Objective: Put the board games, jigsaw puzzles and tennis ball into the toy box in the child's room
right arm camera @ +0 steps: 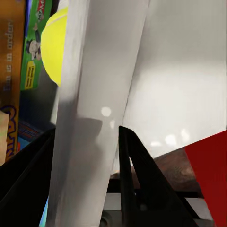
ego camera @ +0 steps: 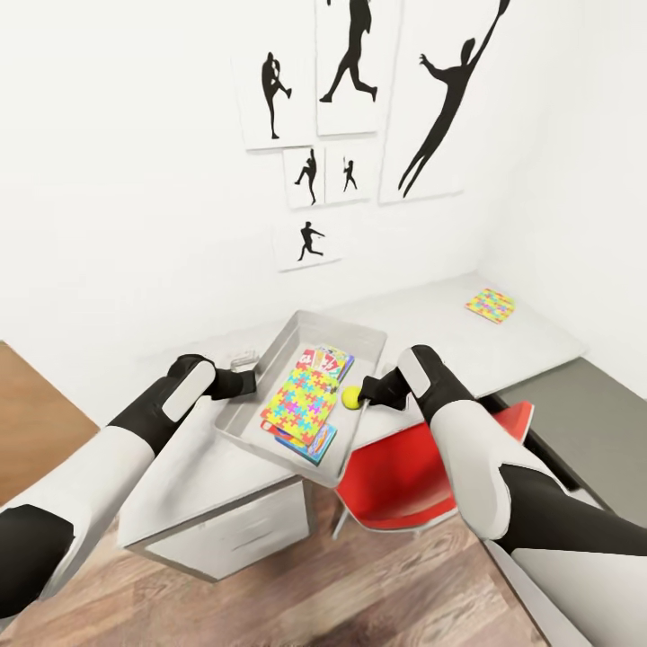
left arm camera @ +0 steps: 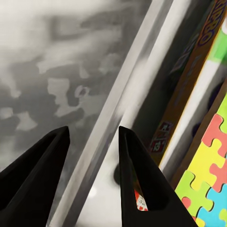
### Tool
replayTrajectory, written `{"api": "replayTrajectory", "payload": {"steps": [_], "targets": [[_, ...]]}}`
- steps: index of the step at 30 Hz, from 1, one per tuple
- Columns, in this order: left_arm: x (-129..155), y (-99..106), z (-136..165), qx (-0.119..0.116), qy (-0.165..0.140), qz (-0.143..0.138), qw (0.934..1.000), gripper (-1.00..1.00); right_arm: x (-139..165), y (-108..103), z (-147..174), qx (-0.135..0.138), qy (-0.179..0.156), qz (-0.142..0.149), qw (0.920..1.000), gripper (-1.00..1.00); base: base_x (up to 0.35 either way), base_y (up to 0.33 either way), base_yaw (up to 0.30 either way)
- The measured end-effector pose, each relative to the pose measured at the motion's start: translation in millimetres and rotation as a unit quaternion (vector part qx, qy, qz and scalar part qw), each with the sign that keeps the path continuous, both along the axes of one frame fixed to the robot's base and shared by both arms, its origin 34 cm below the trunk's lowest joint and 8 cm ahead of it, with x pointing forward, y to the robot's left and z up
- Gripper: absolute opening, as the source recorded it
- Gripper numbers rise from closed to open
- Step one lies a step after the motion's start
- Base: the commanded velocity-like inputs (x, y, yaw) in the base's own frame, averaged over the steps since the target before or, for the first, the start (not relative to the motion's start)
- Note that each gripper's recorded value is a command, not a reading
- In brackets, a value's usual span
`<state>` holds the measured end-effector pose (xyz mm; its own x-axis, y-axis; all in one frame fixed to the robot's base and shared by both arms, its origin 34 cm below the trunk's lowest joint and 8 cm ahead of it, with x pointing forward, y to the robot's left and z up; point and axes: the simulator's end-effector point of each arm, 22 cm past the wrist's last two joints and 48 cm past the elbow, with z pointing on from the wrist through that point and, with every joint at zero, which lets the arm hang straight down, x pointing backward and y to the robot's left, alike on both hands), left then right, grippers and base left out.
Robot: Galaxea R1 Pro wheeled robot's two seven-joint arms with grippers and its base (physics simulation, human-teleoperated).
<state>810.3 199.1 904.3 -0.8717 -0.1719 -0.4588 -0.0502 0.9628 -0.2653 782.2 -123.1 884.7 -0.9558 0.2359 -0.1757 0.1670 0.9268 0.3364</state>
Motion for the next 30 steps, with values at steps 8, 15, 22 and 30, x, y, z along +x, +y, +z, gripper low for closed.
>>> {"api": "replayTrajectory", "payload": {"steps": [8,15,22,30], "targets": [[-1.2,0.5,0.1,0.000,0.001,0.000,1.0000,-1.00,-1.1,0.6,0.3,-0.001,0.000,0.001,1.0000,-1.00,-0.009,0.000,0.298],[-1.5,0.6,0.1,-0.001,0.001,0.000,1.0000,-1.00,-1.4,0.7,0.4,-0.001,0.000,0.001,1.0000,-1.00,-0.001,0.000,0.300],[-1.5,0.6,0.1,-0.001,0.001,0.000,1.0000,-1.00,-1.4,0.7,0.4,-0.001,0.000,0.001,1.0000,-1.00,0.000,0.000,0.300],[-1.5,0.6,0.1,-0.001,0.001,0.000,1.0000,-1.00,-1.4,0.7,0.4,-0.001,0.000,0.001,1.0000,-1.00,0.000,0.000,0.300]]}}
